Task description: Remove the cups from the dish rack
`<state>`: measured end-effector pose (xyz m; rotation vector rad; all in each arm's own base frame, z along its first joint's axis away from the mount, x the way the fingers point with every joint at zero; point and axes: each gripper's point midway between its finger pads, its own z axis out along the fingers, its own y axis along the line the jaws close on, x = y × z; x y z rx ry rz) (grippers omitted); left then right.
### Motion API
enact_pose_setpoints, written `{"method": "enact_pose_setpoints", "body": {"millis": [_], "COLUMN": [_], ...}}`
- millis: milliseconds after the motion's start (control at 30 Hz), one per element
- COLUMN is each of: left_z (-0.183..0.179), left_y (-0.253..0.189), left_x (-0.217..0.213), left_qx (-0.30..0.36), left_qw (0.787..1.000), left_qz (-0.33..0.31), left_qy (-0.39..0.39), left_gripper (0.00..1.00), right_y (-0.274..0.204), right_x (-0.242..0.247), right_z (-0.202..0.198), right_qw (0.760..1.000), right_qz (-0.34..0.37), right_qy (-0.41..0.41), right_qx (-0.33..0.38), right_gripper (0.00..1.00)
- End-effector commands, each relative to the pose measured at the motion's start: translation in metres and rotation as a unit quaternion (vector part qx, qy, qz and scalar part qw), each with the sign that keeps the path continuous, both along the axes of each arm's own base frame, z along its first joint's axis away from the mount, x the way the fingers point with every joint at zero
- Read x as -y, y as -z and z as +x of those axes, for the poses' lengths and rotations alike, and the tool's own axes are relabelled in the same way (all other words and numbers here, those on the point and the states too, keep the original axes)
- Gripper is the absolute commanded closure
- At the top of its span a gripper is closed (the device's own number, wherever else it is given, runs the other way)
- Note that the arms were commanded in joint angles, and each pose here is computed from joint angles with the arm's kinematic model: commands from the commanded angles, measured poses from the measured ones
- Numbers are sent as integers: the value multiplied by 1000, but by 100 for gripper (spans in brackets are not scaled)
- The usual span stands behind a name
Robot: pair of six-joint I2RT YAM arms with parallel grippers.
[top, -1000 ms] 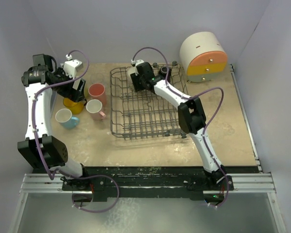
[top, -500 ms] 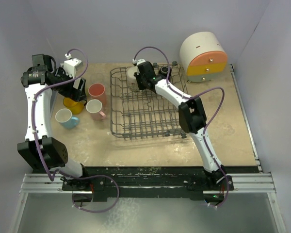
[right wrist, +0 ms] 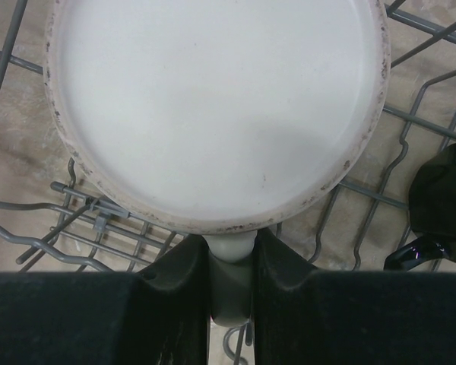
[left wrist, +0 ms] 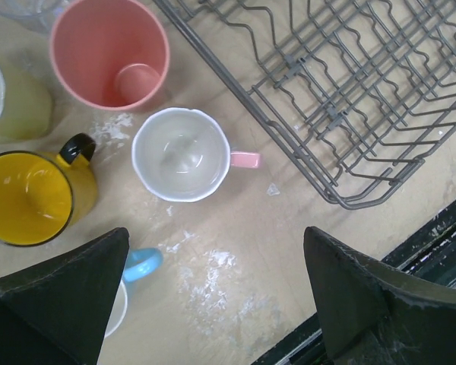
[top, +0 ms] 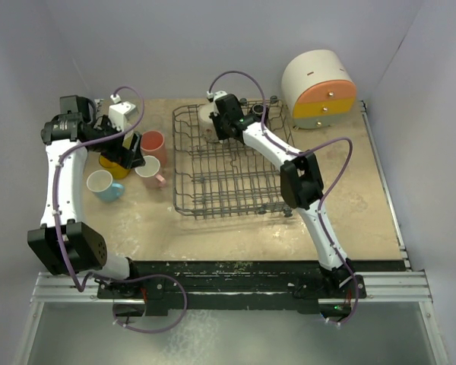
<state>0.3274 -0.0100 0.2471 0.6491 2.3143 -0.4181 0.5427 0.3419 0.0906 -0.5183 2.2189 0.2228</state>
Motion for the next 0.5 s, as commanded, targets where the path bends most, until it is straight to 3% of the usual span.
{"method": "enact_pose_setpoints", "body": {"millis": [0, 467], "left_z": [2, 8], "left_y": [-1, -6], "left_x": [15, 26], "left_qx": [33, 52], "left_qw": [999, 997], "left_qz": [-7, -20], "left_qy": [39, 51], "left_gripper": [1, 1], "right_y": [-184, -246], "right_x": [-9, 0], "right_z": [19, 7], "right_qw": [978, 962], "right_qz": [102, 133], "right_qy": [-1, 0], "right_qx": [180, 238], "right_gripper": [100, 100]}}
